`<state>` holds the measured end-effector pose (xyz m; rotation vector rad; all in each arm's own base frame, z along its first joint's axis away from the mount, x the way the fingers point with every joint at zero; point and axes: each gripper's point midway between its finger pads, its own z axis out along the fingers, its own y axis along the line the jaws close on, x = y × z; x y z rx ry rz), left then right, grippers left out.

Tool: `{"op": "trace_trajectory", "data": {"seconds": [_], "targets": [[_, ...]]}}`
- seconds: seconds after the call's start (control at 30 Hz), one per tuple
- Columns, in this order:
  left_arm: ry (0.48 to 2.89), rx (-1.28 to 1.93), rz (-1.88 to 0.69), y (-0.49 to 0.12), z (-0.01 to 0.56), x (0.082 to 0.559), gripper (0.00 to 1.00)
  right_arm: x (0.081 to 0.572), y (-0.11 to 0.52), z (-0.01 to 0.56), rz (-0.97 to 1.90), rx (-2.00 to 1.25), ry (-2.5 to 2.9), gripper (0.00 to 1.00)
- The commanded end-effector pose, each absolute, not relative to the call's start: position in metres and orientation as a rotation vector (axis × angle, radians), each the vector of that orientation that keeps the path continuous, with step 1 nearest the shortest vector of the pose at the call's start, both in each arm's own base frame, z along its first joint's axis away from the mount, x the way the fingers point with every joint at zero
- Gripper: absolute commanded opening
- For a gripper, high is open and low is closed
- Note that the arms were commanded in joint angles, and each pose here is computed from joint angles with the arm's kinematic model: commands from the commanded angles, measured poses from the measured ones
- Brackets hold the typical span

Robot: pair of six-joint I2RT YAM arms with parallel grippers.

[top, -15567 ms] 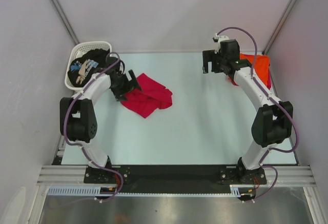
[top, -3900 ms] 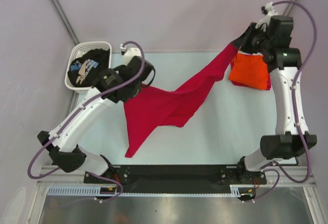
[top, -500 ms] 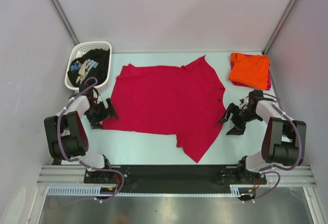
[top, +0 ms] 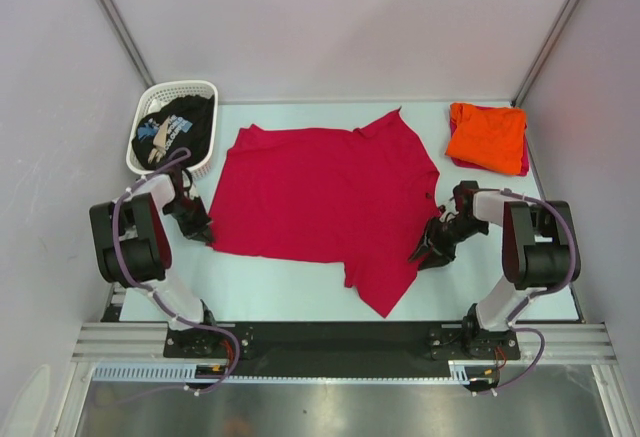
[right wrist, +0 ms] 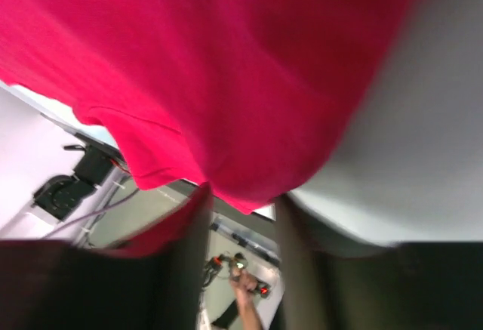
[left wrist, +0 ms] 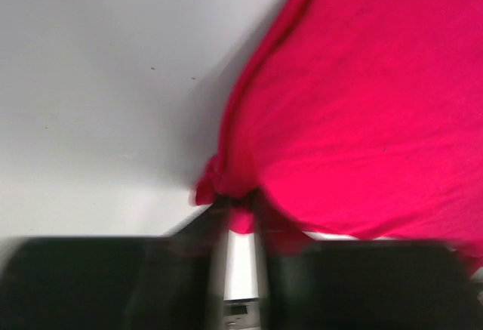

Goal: Fold and stack the t-shirts
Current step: Flatten out the tshirt

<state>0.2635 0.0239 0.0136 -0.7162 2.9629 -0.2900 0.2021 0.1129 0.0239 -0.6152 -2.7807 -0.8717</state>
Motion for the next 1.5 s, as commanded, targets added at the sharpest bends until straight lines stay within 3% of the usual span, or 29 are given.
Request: {"op": "trace_trajectory", "data": {"seconds": [0.0,0.07,0.1,0.77,1.1,1.13,1.17,1.2,1.23,1.33,1.4,1.43,1.47], "targets": [[2.998,-0.718,-0.360,0.017,-0.002,0.267,0.00,0.200,0.132,0.024,-0.929,-0.563,-2.723,0.19],[3.012,-0.711,-0.360,0.016,-0.003,0.265,0.00,0.201,0.133,0.024,-0.928,-0.550,-2.728,0.03],[3.015,-0.707,-0.336,0.019,-0.002,0.265,0.00,0.199,0.132,0.024,-0.904,-0.549,-2.724,0.00],[3.084,-0.833,-0.422,-0.011,0.021,0.187,0.00,0.163,0.089,0.068,-0.542,-0.496,-2.866,0.00],[3.071,-0.871,-0.386,-0.013,0.031,0.172,0.00,0.156,0.082,0.076,-0.430,-0.480,-2.903,0.00],[3.071,-0.865,-0.410,-0.015,0.031,0.173,0.14,0.156,0.082,0.076,-0.428,-0.478,-2.899,0.00],[3.073,-0.861,-0.418,-0.015,0.032,0.173,0.54,0.154,0.082,0.076,-0.414,-0.478,-2.876,0.03],[3.064,-0.854,-0.422,-0.015,0.034,0.175,0.80,0.154,0.081,0.079,-0.413,-0.466,-2.874,0.09],[3.058,-0.844,-0.436,-0.017,0.036,0.176,0.99,0.153,0.082,0.081,-0.418,-0.458,-2.864,0.09],[2.995,-0.811,-0.424,-0.014,0.054,0.185,1.00,0.151,0.082,0.092,-0.440,-0.473,-2.853,0.14],[2.903,-0.757,-0.401,-0.007,0.081,0.205,1.00,0.159,0.079,0.110,-0.437,-0.480,-2.896,0.38],[2.843,-0.737,-0.366,-0.003,0.099,0.210,1.00,0.166,0.076,0.119,-0.420,-0.495,-2.931,0.55],[2.771,-0.702,-0.338,0.004,0.124,0.229,1.00,0.170,0.069,0.127,-0.371,-0.492,-2.970,0.90]]}}
